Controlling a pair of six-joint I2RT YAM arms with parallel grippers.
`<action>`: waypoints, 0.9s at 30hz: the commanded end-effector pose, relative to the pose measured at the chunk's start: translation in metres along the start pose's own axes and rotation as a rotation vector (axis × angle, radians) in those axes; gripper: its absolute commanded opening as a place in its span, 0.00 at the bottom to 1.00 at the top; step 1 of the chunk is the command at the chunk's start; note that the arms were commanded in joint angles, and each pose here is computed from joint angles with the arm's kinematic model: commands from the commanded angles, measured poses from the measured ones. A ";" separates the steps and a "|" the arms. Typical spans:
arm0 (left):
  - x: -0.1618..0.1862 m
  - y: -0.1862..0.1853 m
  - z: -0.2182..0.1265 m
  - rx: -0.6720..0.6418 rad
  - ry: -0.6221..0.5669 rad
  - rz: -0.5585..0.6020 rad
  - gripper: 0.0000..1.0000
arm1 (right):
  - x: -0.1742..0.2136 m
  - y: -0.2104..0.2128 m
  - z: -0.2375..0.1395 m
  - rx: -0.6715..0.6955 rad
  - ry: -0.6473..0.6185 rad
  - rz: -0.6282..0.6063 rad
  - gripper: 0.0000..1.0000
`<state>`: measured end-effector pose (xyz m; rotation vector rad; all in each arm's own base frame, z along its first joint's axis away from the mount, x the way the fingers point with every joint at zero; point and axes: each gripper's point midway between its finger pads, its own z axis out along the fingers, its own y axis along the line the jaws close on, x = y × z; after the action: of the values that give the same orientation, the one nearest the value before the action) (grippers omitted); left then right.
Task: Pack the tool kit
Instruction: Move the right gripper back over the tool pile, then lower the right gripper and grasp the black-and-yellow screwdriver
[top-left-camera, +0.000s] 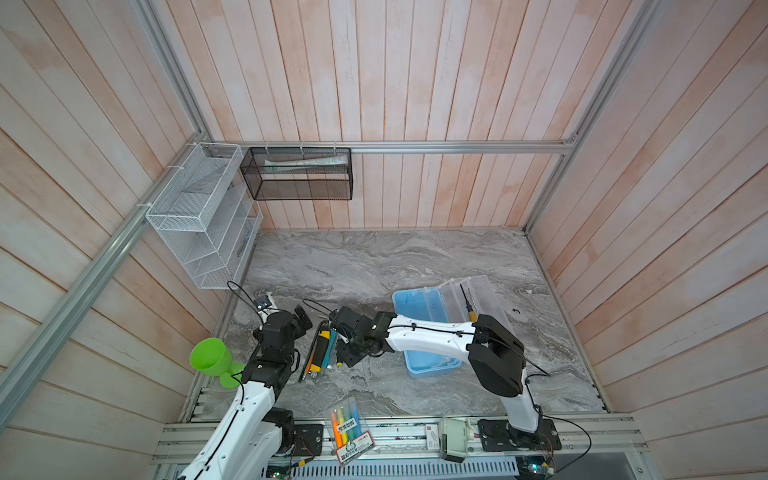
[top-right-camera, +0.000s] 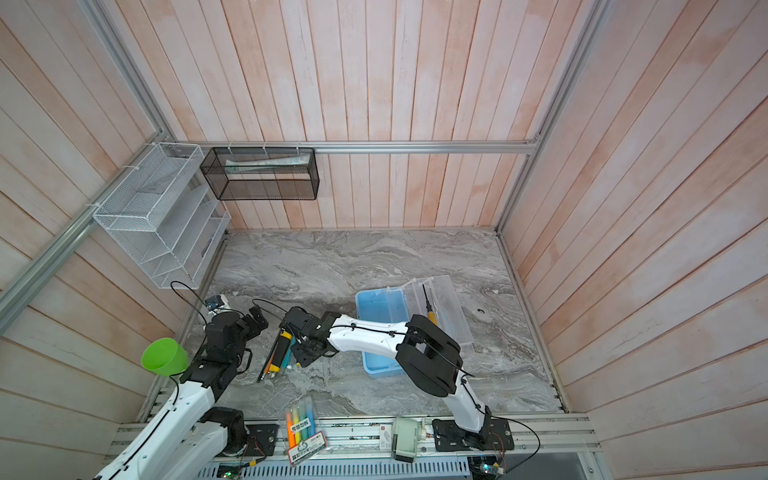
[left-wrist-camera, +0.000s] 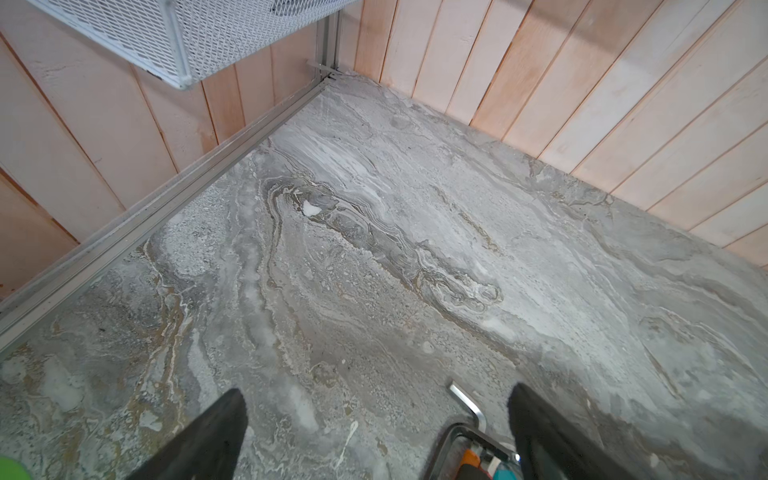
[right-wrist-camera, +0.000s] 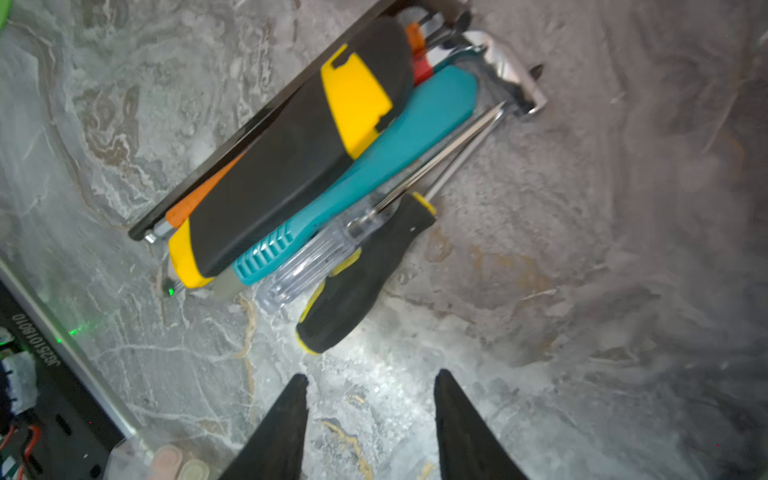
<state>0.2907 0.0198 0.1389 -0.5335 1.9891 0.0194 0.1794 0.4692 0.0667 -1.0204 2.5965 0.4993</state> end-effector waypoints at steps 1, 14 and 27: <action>0.000 0.001 0.003 -0.011 0.008 -0.002 1.00 | -0.007 -0.003 0.001 0.015 -0.030 0.073 0.49; -0.001 0.003 -0.001 -0.004 -0.008 -0.010 1.00 | -0.012 0.000 0.041 0.075 -0.009 0.092 0.50; -0.002 0.004 -0.002 -0.005 -0.010 -0.013 1.00 | 0.011 -0.037 0.020 0.212 0.037 0.109 0.43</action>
<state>0.2899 0.0214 0.1408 -0.5387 1.9817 0.0196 0.1973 0.4713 0.0364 -0.8601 2.6515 0.3305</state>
